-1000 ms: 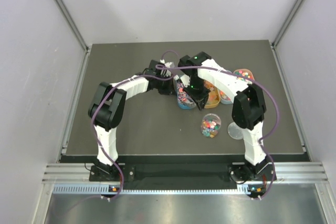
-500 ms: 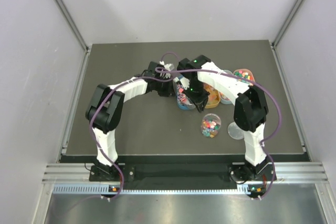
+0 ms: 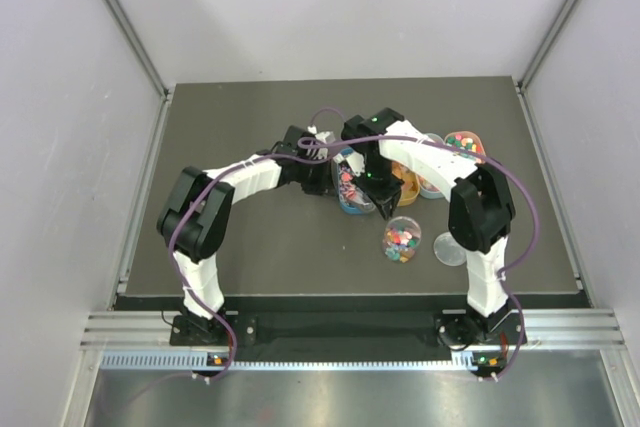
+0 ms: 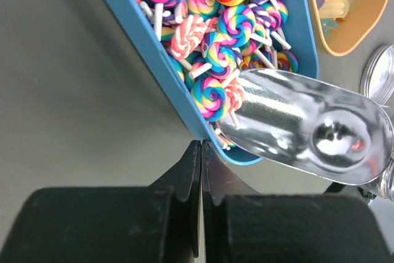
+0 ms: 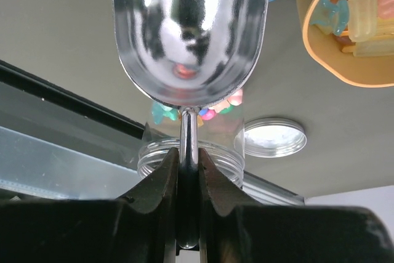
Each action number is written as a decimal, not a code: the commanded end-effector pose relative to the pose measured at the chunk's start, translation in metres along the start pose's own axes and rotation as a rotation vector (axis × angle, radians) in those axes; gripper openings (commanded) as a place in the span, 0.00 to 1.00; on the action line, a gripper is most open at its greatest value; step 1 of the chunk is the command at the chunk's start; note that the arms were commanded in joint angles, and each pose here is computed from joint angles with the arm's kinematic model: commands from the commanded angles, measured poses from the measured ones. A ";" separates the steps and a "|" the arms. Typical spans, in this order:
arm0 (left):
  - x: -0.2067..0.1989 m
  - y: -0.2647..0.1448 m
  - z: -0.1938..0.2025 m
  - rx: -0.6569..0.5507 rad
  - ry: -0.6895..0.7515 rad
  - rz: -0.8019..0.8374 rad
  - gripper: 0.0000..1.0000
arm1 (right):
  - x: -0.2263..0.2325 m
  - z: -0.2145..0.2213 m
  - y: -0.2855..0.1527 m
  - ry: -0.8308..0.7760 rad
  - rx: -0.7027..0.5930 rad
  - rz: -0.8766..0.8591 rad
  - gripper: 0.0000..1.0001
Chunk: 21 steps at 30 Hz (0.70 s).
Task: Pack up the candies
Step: Scoop the fake candies from the storage box.
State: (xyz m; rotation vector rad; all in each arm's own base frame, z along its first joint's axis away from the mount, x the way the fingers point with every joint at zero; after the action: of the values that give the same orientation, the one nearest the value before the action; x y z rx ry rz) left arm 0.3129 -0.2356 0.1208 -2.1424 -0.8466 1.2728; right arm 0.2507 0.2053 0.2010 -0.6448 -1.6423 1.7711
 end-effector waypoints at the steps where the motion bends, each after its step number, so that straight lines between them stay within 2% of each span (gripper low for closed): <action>1: -0.049 0.001 0.003 0.004 0.127 0.175 0.00 | -0.003 -0.026 0.001 0.000 -0.094 -0.057 0.00; 12: -0.048 0.013 0.006 0.045 0.104 0.196 0.00 | -0.019 -0.055 0.006 0.020 -0.130 -0.039 0.00; 21: -0.053 0.021 -0.006 0.034 0.103 0.214 0.00 | 0.023 -0.021 0.010 -0.025 -0.047 -0.165 0.00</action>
State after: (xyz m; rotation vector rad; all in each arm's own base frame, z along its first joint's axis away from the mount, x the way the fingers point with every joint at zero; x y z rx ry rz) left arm 0.3127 -0.2458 0.1101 -2.0932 -0.7956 1.3283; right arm 0.2604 0.2026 0.1954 -0.6044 -1.5477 1.7839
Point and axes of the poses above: each gripper's point midway between its finger pads, its own y axis out along the fingers, its own x axis along the line the jaws close on, z = x × y, the point moved 9 cm from there along -y, back along the fingers, and after that the axes turned 2 degrees about -y, right-handed, at the moved point
